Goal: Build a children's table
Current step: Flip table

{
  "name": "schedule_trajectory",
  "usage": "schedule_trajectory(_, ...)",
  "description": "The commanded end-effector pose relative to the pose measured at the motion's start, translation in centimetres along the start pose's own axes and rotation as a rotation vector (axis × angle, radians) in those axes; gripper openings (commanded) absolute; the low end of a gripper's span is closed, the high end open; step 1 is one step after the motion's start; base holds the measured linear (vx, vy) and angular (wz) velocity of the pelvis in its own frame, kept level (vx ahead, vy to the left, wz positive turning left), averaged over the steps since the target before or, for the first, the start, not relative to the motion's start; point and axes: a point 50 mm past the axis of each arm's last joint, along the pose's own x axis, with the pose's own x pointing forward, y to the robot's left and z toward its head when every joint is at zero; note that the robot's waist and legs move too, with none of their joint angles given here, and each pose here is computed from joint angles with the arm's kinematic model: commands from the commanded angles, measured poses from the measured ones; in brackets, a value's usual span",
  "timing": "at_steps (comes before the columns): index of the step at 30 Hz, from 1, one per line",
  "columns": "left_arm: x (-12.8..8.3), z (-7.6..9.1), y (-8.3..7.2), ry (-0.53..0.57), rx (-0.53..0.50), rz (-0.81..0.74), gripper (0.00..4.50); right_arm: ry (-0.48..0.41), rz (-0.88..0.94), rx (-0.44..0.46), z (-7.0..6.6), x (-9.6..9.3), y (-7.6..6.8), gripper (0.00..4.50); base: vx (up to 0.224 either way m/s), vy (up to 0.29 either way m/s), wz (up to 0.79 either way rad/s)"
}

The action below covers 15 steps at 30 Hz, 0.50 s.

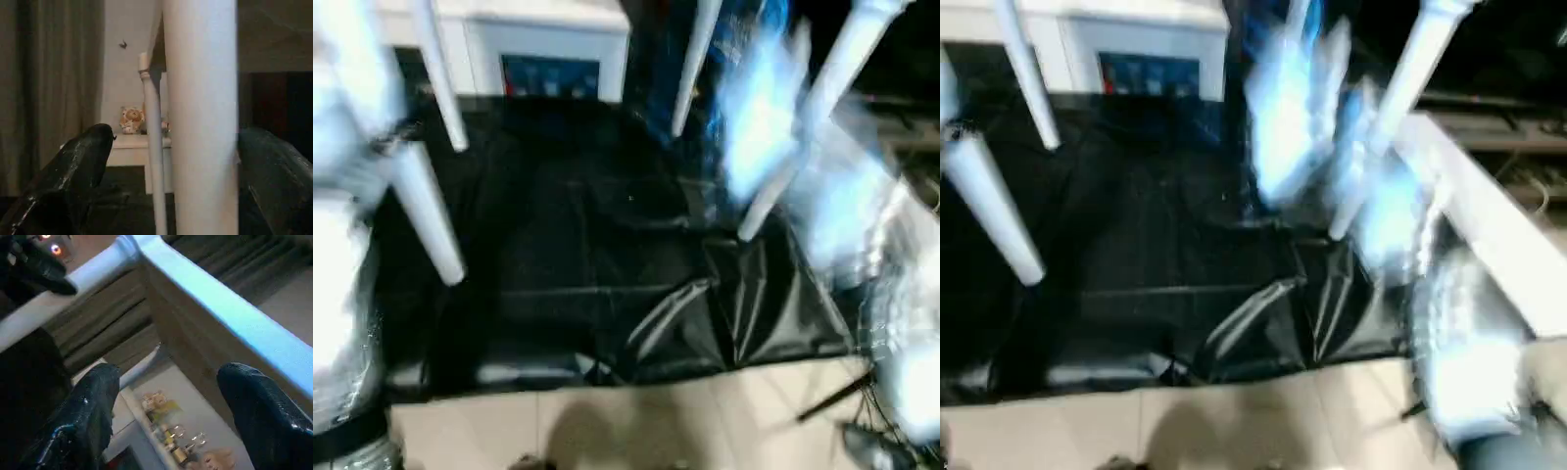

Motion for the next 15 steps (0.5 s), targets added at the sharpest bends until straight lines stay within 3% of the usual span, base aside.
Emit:
schedule_trajectory(1, 0.0, 0.7, -0.6, -0.040, -0.004, -0.016, 4.50, -0.058, -0.052, -0.011, 1.3, 0.7, -1.0, 3.55, 0.000, 0.000, 0.00)
schedule_trajectory(4, -0.6, -0.7, -1.4, 0.030, -0.026, -0.056, 4.50, 0.054, -0.093, 0.131, 0.5, -0.5, -0.1, 3.55, -0.019, -0.005, -0.01)
schedule_trajectory(5, -1.6, -2.0, -2.1, 0.091, -0.070, -0.095, 4.50, 0.158, -0.120, 0.267, -0.2, -1.8, 0.8, 3.55, -0.058, -0.016, -0.02)
schedule_trajectory(6, -1.8, -2.2, -2.2, 0.103, -0.080, -0.103, 4.50, 0.179, -0.124, 0.295, -0.3, -2.1, 1.0, 3.55, 0.000, 0.000, 0.00)
schedule_trajectory(7, -3.2, -3.7, -3.1, 0.206, -0.159, -0.143, 4.50, 0.313, -0.162, 0.449, -1.1, -3.9, 2.3, 3.55, 0.000, 0.000, 0.00)
schedule_trajectory(9, -5.3, -5.5, -4.9, 0.386, -0.165, -0.192, 4.50, 0.573, -0.324, 0.606, -2.8, -7.2, 4.0, 3.55, 0.000, 0.000, 0.00)
schedule_trajectory(11, -6.5, -6.1, -6.5, 0.452, -0.131, -0.211, 4.50, 0.752, -0.490, 0.698, -3.4, -10.3, 5.2, 3.55, 0.000, 0.000, 0.00)
schedule_trajectory(13, -7.0, -6.4, -7.2, 0.493, -0.111, -0.190, 4.50, 0.825, -0.559, 0.751, -3.2, -11.6, 5.8, 3.55, 0.000, 0.000, 0.00)
schedule_trajectory(14, -7.3, -7.0, -7.8, 0.525, -0.092, -0.175, 4.50, 0.906, -0.595, 0.772, -2.9, -12.8, 6.5, 3.55, 0.000, 0.000, 0.00)
schedule_trajectory(15, -7.3, -7.0, -7.8, 0.525, -0.092, -0.175, 4.50, 0.906, -0.595, 0.772, -2.9, -12.8, 6.5, 3.55, 0.000, 0.000, 0.00)
